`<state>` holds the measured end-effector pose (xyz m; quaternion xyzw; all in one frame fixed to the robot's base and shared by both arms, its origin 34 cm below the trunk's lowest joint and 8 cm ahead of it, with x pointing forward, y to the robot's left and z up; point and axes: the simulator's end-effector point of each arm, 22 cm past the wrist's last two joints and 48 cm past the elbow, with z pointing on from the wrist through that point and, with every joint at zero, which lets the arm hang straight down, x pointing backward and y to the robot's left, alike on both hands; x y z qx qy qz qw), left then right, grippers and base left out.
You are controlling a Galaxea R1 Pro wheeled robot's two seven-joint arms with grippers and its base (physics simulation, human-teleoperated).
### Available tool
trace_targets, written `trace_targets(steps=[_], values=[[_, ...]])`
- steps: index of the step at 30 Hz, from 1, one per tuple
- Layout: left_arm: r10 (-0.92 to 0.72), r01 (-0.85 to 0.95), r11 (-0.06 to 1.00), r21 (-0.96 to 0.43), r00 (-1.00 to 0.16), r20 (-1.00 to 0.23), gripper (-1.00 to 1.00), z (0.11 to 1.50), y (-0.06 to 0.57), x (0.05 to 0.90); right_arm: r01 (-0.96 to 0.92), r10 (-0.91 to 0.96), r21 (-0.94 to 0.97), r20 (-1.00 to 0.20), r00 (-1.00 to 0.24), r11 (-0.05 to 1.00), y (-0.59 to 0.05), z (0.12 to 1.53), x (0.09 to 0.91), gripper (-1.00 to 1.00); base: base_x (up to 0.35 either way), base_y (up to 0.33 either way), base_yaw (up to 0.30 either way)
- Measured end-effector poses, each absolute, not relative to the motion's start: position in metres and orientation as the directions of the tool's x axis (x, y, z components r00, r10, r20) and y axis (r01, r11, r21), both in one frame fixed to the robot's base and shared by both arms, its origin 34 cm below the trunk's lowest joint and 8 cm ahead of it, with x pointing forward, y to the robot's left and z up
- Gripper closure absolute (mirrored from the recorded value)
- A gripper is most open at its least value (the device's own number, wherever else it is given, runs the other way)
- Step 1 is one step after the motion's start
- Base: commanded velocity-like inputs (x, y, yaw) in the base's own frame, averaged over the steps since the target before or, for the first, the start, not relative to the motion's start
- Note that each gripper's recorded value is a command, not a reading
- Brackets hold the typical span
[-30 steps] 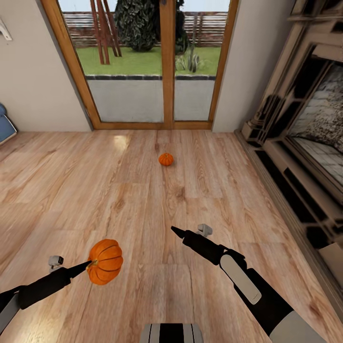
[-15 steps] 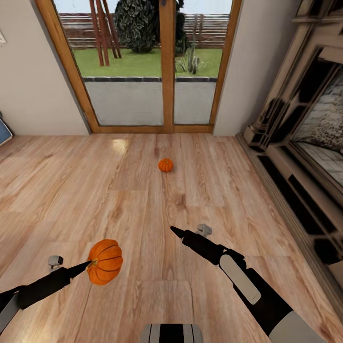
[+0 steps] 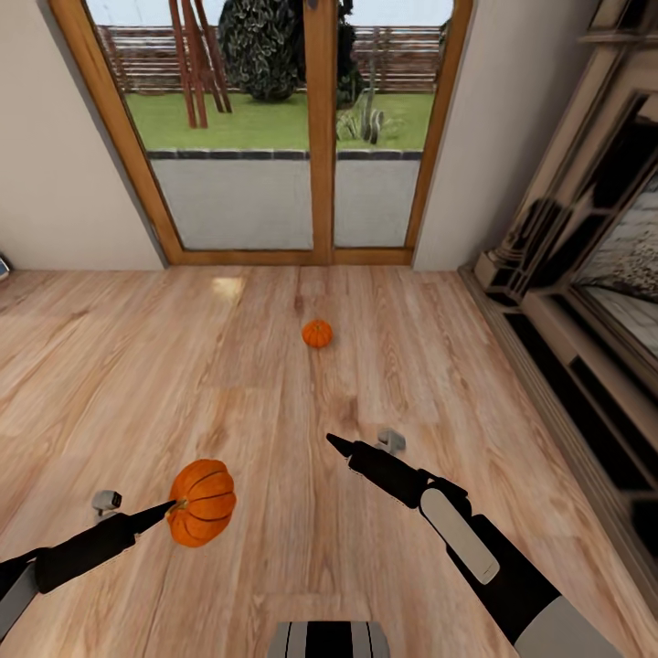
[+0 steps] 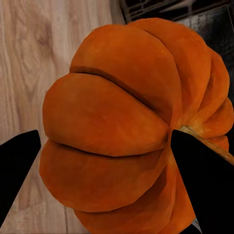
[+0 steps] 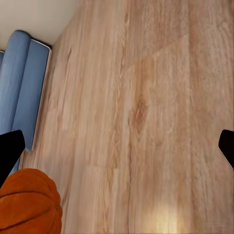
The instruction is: Place each of the two pumpkins and all three candles from the living room inside a cabinet in the living room (use any cabinet), then make sure every cabinet is closed, and position the cauldron so it is next to a table in the living room.
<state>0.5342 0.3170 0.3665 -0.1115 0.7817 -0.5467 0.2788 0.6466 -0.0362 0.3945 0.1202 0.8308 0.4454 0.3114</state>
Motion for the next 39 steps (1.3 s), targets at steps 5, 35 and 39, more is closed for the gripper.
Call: trace_targets(steps=[5,35,39], values=[[-0.479,0.131,0.378,-0.917,-0.820,-0.314,1.00,0.366,0.317,0.534,-0.078,0.477,0.814,-0.411,-0.777,0.575,-0.037,0.394,0.647,-1.00,0.326,0.067,0.000],[-0.474,0.130,0.387,-0.913,-0.821,-0.318,1.00,0.366,0.321,0.534,0.307,0.703,0.748,-0.285,-0.652,0.588,-0.171,0.316,0.668,-1.00,0.326,0.139,0.000],[-0.474,0.129,0.387,-0.913,-0.821,-0.317,1.00,0.366,0.321,0.534,0.337,0.712,0.739,-0.266,-0.650,0.584,-0.178,0.308,0.664,-1.00,0.326,0.148,0.000]])
